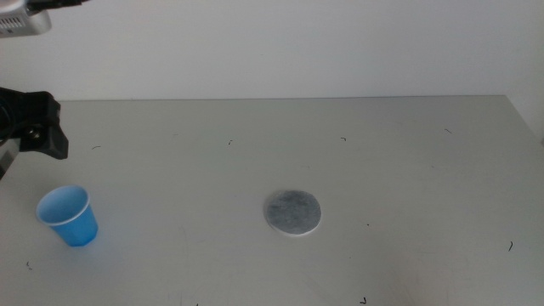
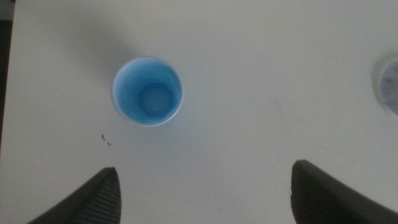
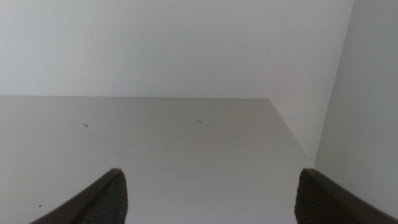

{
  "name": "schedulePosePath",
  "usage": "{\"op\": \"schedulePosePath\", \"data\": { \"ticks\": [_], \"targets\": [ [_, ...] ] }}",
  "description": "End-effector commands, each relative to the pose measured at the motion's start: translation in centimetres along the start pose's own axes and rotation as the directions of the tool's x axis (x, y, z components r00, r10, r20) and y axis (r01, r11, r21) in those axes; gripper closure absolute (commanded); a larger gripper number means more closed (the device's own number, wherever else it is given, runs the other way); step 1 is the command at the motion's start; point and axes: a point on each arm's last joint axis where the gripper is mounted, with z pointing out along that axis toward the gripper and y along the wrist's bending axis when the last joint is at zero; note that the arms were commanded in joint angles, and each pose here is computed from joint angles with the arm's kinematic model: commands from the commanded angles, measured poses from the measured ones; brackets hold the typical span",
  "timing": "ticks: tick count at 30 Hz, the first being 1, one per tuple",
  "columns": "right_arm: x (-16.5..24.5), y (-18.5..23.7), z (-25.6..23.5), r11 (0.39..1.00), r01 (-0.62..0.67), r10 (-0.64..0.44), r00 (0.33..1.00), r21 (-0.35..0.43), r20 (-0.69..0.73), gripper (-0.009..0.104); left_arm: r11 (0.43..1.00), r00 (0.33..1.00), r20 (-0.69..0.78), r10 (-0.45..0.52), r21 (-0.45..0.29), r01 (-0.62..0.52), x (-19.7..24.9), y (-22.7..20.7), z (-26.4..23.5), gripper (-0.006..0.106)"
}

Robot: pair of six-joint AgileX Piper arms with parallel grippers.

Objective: Place an empty cup on a cup mat.

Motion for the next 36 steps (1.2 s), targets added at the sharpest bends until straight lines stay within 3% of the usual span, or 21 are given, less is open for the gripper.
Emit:
{"op": "schedulePosePath", "data": {
  "ticks": [1,5,15,22,36],
  "targets": [
    [-1.2,0.0,-0.3,1.0,0.018,-0.017,0.994,-0.003,0.108,0.001,1.0,0.998,0.055,0.029,-0.012,-0.028,-0.8,0.0,-0.6,-0.005],
    [-1.2,0.0,-0.3,1.0,0.018,-0.017,0.994,-0.003,0.108,0.001,0.999,1.0,0.025,0.017,-0.048,-0.016,-1.4,0.9,0.5,-0.005],
    [-1.2,0.0,-0.3,1.0,0.017,-0.017,0.994,-0.001,0.108,0.001,0.999,0.999,-0.048,-0.007,-0.051,0.004,-2.6,6.2,3.5,-0.005],
    [-1.2,0.0,-0.3,1.0,0.017,-0.017,0.994,-0.001,0.108,0.001,0.998,0.996,-0.082,0.034,-0.057,-0.039,-4.0,8.4,8.2,-0.005],
    [-1.2,0.0,-0.3,1.0,0.017,-0.017,0.994,-0.001,0.108,0.001,1.0,0.97,-0.244,-0.001,-0.024,-0.005,-4.0,9.9,17.6,-0.005]
  ]
}}
